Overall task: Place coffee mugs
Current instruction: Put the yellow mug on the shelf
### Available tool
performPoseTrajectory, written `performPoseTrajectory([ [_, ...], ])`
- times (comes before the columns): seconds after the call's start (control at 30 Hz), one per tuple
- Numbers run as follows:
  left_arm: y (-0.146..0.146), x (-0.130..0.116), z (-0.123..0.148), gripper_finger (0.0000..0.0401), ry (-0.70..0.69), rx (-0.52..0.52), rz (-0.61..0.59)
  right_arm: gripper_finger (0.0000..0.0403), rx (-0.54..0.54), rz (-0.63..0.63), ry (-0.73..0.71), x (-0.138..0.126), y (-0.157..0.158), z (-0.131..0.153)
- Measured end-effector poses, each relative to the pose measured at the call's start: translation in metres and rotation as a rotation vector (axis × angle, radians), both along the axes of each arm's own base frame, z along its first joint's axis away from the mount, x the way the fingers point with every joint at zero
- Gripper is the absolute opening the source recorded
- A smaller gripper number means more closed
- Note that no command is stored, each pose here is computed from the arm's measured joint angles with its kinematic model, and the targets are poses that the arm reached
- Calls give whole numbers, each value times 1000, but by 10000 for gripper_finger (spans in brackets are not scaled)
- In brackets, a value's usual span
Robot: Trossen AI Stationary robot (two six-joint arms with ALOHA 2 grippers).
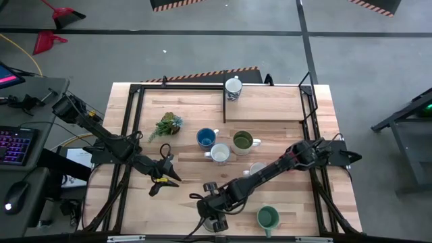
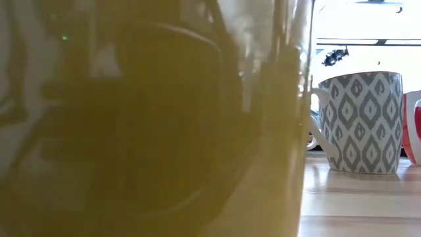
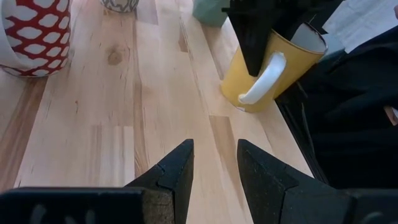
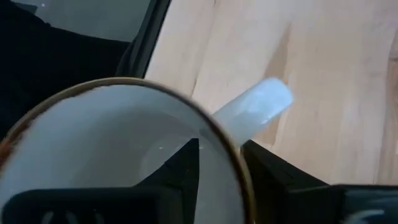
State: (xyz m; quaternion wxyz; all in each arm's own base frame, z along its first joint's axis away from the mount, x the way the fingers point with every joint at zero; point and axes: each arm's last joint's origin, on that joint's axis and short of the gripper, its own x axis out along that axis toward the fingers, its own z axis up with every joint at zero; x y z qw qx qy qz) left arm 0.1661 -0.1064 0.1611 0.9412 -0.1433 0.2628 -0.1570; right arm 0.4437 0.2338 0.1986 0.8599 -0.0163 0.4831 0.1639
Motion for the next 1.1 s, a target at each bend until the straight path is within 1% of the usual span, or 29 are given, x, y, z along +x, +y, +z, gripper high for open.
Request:
performPoseTrajectory([
  [0.07, 0, 0, 0, 113, 0, 0, 0, 76, 7, -10, 5, 0, -1, 0],
  [0.2, 0, 0, 0, 113, 0, 0, 0, 20, 12, -18, 10, 0, -2, 2],
  [0.23, 0, 0, 0, 113, 0, 0, -1, 12, 17, -22, 5, 0, -2, 3],
  [0.4, 0, 0, 0, 113, 4, 3, 0, 5, 22, -53, -1, 1, -2, 4],
  [0.53, 0, 0, -1, 113, 5, 4, -1, 3, -29, -80, -28, -3, -6, 15],
  [0.6, 0, 0, -1, 113, 5, 5, -1, 3, -78, -94, -55, -7, -12, 32],
  [0.77, 0, 0, -1, 113, 5, 6, -2, 2, -230, -164, -170, -18, -29, 90],
  [0.87, 0, 0, -1, 113, 5, 8, -2, 1, -318, -178, -167, -23, -39, 111],
  [0.93, 0, 0, -1, 113, 5, 8, -2, 1, -342, -192, -179, -24, -46, 127],
  [1.03, 0, 0, -1, 113, 5, 8, -2, 1, -350, -223, -190, -27, -63, 150],
  [1.1, 0, 0, -1, 113, 4, 10, -3, 1, -362, -256, -187, -26, -76, 159],
])
